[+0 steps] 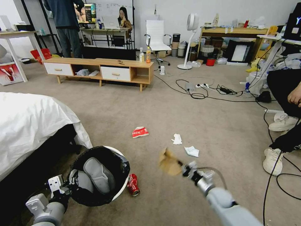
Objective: Pick up the trash bin and place the garbage on the floor into it.
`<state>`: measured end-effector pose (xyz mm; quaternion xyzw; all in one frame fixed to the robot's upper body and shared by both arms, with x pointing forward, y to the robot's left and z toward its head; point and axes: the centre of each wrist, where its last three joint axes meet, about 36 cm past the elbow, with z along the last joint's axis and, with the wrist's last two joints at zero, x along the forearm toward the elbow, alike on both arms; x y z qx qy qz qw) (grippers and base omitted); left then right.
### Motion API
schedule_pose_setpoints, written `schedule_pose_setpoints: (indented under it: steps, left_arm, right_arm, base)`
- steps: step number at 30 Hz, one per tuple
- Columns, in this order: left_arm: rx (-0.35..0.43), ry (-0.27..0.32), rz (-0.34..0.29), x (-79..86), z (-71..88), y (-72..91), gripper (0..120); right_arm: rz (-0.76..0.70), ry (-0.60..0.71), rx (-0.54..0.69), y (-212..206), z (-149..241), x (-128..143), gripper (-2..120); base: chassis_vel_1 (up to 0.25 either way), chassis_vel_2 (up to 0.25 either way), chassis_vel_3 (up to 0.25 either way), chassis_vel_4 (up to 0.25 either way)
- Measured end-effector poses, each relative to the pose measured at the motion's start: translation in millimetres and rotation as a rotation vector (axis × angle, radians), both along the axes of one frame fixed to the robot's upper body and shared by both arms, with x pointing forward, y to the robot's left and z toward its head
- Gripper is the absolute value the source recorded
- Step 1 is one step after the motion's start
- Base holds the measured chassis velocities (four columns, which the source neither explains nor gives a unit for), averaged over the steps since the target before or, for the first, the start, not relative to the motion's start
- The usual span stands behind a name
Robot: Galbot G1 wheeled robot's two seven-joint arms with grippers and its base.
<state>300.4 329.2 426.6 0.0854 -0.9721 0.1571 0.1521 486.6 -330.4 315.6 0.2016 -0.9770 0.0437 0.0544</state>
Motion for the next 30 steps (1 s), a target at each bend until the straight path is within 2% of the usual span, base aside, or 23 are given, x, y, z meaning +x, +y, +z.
schedule_pose_setpoints:
  steps: [4,5,10,15,17,20,22,23,26,30]
  left_arm:
    - [0.000,0.003,-0.003,-1.5,0.0,-0.4,6]
    - [0.000,0.003,-0.003,-1.5,0.0,-0.4,6]
    - [0.000,0.005,-0.005,-1.8,-0.4,-1.5,6]
    - [0.000,0.006,-0.008,-1.9,-0.2,-2.5,6]
    - [0.000,0.011,-0.013,-1.5,0.5,-4.7,6]
    - [0.001,0.018,-0.016,-1.3,1.1,-6.0,6]
    - [0.002,0.032,-0.016,-1.0,4.5,-7.7,6]
    - [0.002,0.032,-0.016,-1.0,4.5,-7.7,6]
    - [0.007,0.058,-0.028,-0.2,9.3,-10.2,6]
    - [0.015,0.080,-0.044,2.2,12.7,-12.3,6]
  right_arm:
    - [-0.043,-0.089,0.000,-24,40,5,0]
    - [-0.043,-0.089,0.000,-24,40,5,0]
    - [-0.057,-0.197,0.027,-36,90,8,0]
    - [-0.041,-0.233,0.043,-32,109,7,0]
    - [0.045,-0.307,0.078,-9,147,-2,0]
    - [0.110,-0.340,0.088,7,157,-6,0]
    - [0.232,-0.382,0.117,36,168,-11,0]
    - [0.232,-0.382,0.117,36,168,-11,0]
    - [0.390,-0.418,0.153,66,177,-12,0]
    - [0.493,-0.442,0.176,85,187,-9,0]
  base:
    - [0.000,0.000,0.000,0.000]
    - [0.000,0.000,0.000,0.000]
    - [0.000,0.000,0.000,0.000]
    - [0.000,0.000,0.000,0.000]
    - [0.000,0.000,0.000,0.000]
    - [0.000,0.000,0.000,0.000]
    - [0.000,0.000,0.000,0.000]
    - [0.000,0.000,0.000,0.000]
    - [0.000,0.000,0.000,0.000]
    - [0.000,0.000,0.000,0.000]
